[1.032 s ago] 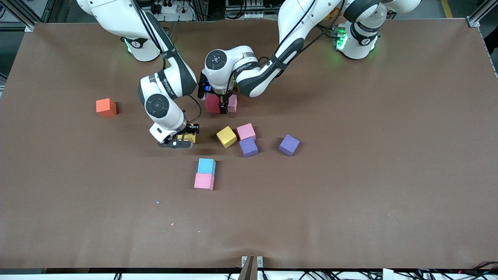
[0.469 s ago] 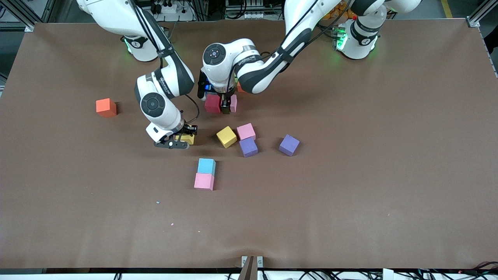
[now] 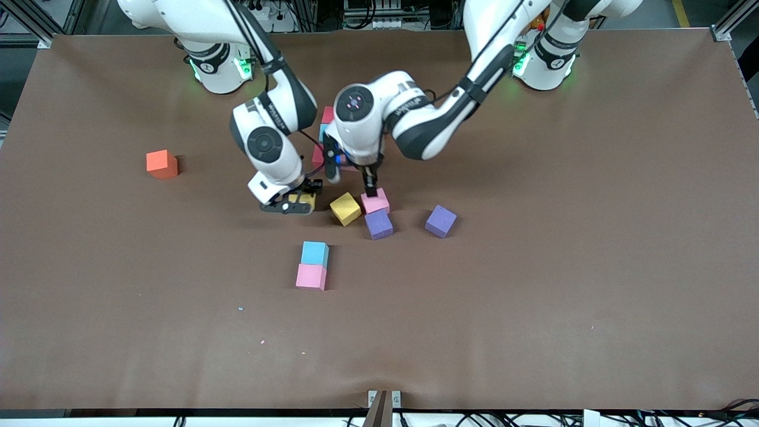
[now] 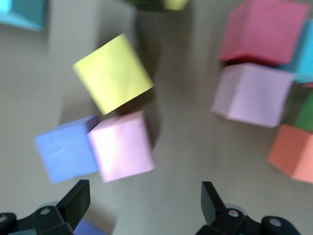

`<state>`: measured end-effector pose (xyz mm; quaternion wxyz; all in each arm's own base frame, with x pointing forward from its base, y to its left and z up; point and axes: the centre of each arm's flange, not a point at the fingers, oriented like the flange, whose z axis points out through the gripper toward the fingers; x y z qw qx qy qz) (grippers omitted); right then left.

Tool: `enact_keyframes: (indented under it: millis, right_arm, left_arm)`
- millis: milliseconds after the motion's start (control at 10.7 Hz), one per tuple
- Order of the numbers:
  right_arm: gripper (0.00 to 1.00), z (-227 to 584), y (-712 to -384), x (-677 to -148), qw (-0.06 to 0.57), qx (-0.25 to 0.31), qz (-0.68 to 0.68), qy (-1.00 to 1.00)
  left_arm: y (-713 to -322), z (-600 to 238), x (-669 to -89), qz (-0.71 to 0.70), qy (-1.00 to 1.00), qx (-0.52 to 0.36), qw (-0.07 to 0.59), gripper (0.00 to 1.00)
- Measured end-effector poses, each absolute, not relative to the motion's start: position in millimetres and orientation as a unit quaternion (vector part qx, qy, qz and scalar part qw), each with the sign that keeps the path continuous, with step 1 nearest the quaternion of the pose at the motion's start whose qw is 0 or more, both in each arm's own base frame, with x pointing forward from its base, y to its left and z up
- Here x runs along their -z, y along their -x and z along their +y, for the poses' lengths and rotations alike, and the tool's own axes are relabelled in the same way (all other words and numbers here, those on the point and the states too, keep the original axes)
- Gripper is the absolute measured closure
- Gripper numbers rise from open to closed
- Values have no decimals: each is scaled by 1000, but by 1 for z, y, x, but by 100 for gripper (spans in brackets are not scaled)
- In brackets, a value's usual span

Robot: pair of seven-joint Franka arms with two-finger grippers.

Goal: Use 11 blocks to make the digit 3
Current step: 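Reach the left gripper to the purple cube and grasp it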

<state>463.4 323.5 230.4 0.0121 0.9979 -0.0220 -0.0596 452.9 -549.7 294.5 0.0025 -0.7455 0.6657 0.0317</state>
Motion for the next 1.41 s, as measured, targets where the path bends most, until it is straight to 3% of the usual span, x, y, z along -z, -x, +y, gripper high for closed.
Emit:
enact_keyframes:
  millis: [563,1408]
  right_arm:
    - [46,355,-430,-222,24,70,-9,-997]
    - [46,360,-417,-203,23,70,-8,-997]
  left_arm:
    - [-499,-504,-276,633,772,-44,10,0]
    - [-572,-426,-261,543,839,-35,5,0]
